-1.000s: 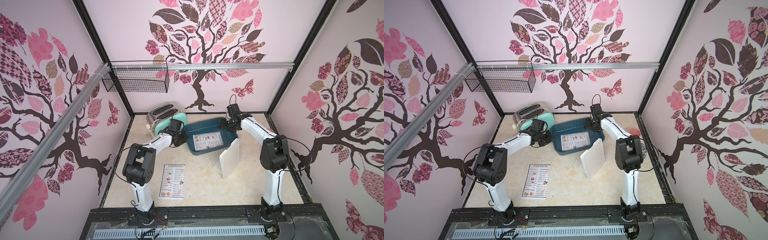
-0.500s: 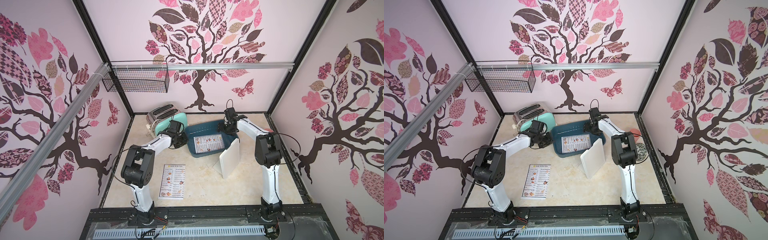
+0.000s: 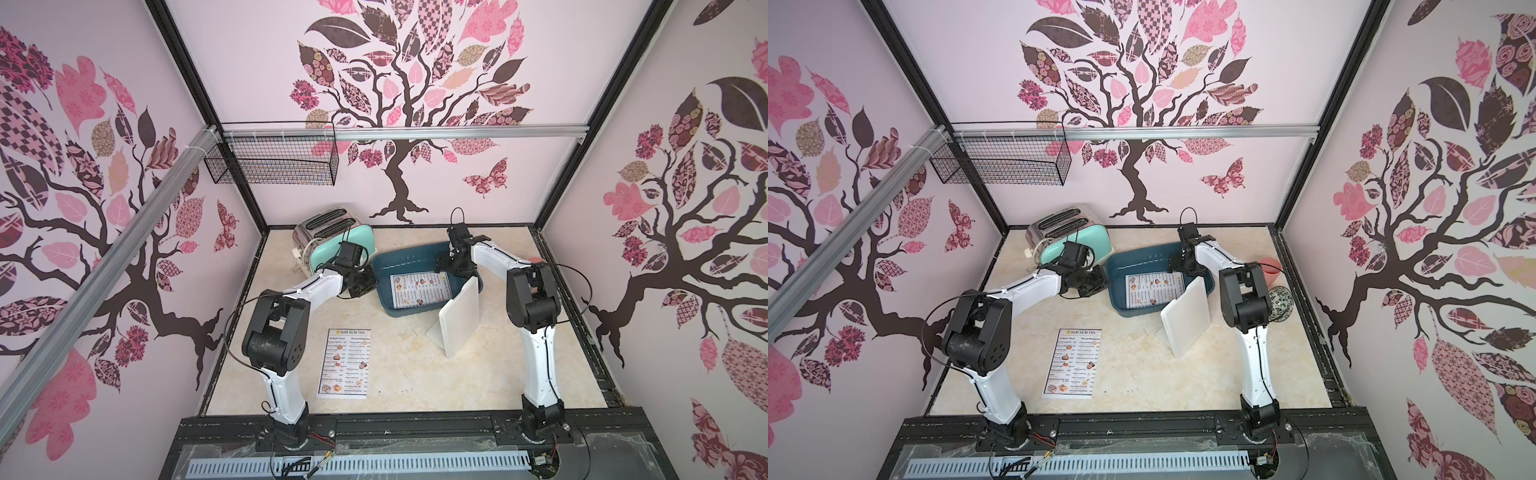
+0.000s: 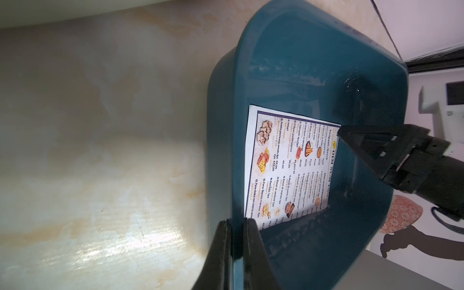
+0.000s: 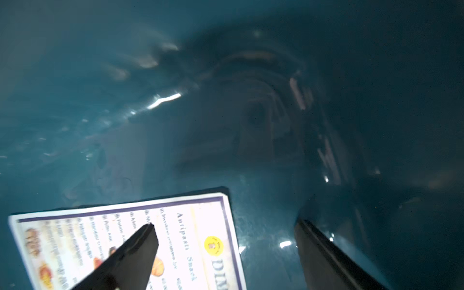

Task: Replace the menus in the menu holders
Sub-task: Pick up the menu from the storage box.

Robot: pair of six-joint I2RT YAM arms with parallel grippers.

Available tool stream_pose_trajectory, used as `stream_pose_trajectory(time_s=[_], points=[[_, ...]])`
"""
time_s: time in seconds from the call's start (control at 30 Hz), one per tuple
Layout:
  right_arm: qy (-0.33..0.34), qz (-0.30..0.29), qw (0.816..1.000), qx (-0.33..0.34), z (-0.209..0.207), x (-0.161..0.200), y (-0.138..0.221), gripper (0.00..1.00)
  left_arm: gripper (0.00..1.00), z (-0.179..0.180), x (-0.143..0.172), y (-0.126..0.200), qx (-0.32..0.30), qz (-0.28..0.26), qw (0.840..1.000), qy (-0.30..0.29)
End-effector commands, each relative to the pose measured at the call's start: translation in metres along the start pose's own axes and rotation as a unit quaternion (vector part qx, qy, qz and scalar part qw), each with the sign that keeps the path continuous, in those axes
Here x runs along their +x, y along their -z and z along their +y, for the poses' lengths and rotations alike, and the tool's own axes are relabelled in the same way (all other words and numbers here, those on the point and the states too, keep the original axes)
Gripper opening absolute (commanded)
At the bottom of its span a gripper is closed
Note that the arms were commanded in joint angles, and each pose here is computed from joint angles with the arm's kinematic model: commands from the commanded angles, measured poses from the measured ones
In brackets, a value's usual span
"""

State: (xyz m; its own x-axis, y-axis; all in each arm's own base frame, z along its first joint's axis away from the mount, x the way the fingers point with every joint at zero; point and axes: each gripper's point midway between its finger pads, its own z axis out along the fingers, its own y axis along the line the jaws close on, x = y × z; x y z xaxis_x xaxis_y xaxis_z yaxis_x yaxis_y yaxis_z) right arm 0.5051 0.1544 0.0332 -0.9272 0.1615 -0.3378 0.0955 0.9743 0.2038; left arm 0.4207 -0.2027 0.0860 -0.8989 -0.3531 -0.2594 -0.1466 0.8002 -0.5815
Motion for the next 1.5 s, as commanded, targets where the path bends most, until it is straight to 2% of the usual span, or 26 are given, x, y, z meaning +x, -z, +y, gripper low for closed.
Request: stream_pose_trajectory(time_s=[0.0,0.13,0.47,0.73,1.0,1.17,1.23,1.37,1.47], points=[[0.004,0.043,0.999,0.000,-0.001,0.024,-0.018,0.92,0.10,-0.001,0.009,-0.004,0.006,0.015,1.000,-0.011],[0.016,0.068,0.997,-0.020,0.007,0.038,-0.027,0.93,0.10,-0.003,0.007,-0.005,0.009,0.015,1.000,-0.013],[0.028,0.139,0.976,-0.165,0.071,0.069,-0.021,0.94,0.18,-0.013,0.000,-0.005,0.023,0.015,0.999,-0.024],[0.025,0.162,0.966,-0.201,0.084,0.082,-0.024,0.94,0.23,-0.018,-0.002,-0.005,0.029,0.015,0.999,-0.024],[0.039,0.183,0.955,-0.230,0.107,0.099,-0.027,0.94,0.38,-0.023,-0.004,-0.003,0.036,0.016,0.999,-0.024],[0.041,0.185,0.955,-0.227,0.107,0.102,-0.028,0.94,0.56,-0.024,-0.009,0.006,0.027,0.001,0.999,-0.028],[0.041,0.187,0.954,-0.229,0.107,0.103,-0.027,0.94,0.60,-0.024,-0.013,0.012,0.021,-0.011,0.999,-0.029],[0.036,0.191,0.952,-0.235,0.109,0.104,-0.026,0.94,0.64,-0.021,-0.026,0.034,-0.012,-0.055,0.997,-0.052],[0.033,0.191,0.952,-0.238,0.111,0.104,-0.026,0.94,0.64,-0.022,-0.036,0.058,-0.046,-0.088,0.990,-0.098]])
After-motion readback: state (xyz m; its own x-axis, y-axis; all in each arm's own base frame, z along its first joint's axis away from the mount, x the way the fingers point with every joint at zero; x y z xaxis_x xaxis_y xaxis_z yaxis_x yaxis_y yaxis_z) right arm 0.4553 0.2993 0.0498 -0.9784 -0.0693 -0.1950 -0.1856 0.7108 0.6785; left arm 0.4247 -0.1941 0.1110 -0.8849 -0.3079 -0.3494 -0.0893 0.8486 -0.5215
